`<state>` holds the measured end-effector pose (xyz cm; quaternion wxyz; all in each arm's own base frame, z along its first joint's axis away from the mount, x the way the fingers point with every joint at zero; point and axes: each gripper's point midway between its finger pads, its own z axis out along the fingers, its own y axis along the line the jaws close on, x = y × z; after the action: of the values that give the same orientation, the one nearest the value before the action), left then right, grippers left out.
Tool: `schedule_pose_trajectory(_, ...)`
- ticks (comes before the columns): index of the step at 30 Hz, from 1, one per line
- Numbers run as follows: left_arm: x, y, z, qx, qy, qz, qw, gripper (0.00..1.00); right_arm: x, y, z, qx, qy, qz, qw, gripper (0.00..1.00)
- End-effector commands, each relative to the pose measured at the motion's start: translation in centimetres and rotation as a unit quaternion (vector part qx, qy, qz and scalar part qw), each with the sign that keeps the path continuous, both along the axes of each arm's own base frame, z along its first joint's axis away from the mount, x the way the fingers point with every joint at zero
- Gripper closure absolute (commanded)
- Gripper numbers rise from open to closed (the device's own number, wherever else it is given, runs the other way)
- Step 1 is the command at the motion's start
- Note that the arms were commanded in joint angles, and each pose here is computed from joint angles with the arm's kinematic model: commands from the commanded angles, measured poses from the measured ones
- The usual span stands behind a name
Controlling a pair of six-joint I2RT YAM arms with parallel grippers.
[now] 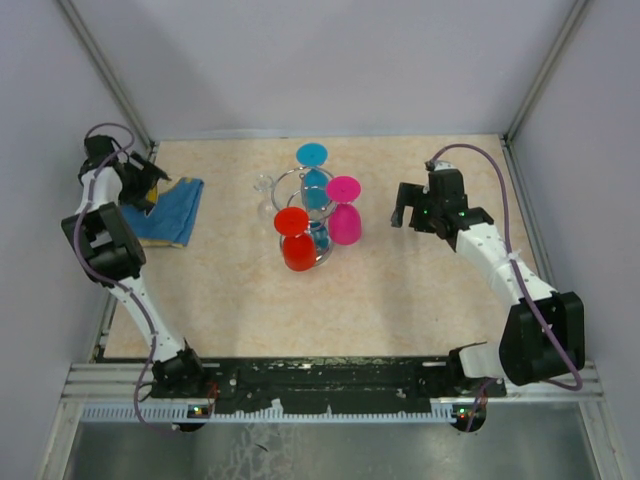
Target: Take the wine glass off the wine glass rack
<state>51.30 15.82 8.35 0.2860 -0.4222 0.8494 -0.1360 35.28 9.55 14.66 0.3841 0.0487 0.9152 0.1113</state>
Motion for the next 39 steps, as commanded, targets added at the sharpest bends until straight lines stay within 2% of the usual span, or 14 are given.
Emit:
schedule_pose_trajectory(1, 1.1, -3.5, 3.3, 0.002, -0.048, -0.034, 0.998, 0.09, 0.9, 0.1, 2.7, 0.01, -0.046, 0.002, 0.999, 0.01)
schedule_pose_trajectory(6, 1.2, -9.0, 2.4, -0.094, -0.081, -0.08, 0.989, 0.09, 1.1, 0.4, 2.8, 0.016, -0.044, 0.004, 0.999, 0.01)
schedule_pose_trajectory(9, 0.4, -12.5, 1.7, -0.132, -0.09, -0.111, 0.981, 0.09, 1.1, 0.4, 2.9, 0.018, -0.044, 0.005, 0.999, 0.01)
schedule_pose_trajectory(11, 0.0, -14.8, 2.3, -0.134, -0.101, -0.128, 0.977, 0.09, 1.2, 0.5, 3.0, 0.021, -0.046, 0.005, 0.999, 0.01)
schedule_pose_trajectory(16, -1.9, -21.2, 3.7, -0.038, -0.115, -0.191, 0.974, 0.09, 1.4, 1.2, 3.5, 0.035, -0.053, 0.016, 0.998, 0.01)
schedule_pose_trajectory(22, -2.9, -25.8, 9.4, 0.102, -0.159, -0.252, 0.949, 0.09, 1.4, 2.4, 4.3, 0.059, -0.064, 0.043, 0.995, 0.01)
schedule_pose_trajectory(27, -3.9, -26.3, 13.7, 0.193, -0.195, -0.272, 0.922, 0.08, 1.7, 4.9, 6.1, 0.102, -0.084, 0.097, 0.987, 0.01)
schedule_pose_trajectory(31, -4.4, -25.6, 15.9, 0.242, -0.21, -0.268, 0.909, 0.08, 2.1, 5.7, 7.9, 0.099, -0.109, 0.101, 0.984, 0.01)
schedule_pose_trajectory(34, -4.3, -24.6, 15.9, 0.266, -0.215, -0.249, 0.906, 0.06, 2.7, 5.2, 8.8, 0.089, -0.122, 0.085, 0.985, 0.01)
schedule_pose_trajectory(39, -3.4, -24.6, 14.4, 0.262, -0.192, -0.246, 0.913, 0.05, 2.8, 5.2, 8.9, 0.086, -0.113, 0.085, 0.986, 0.01)
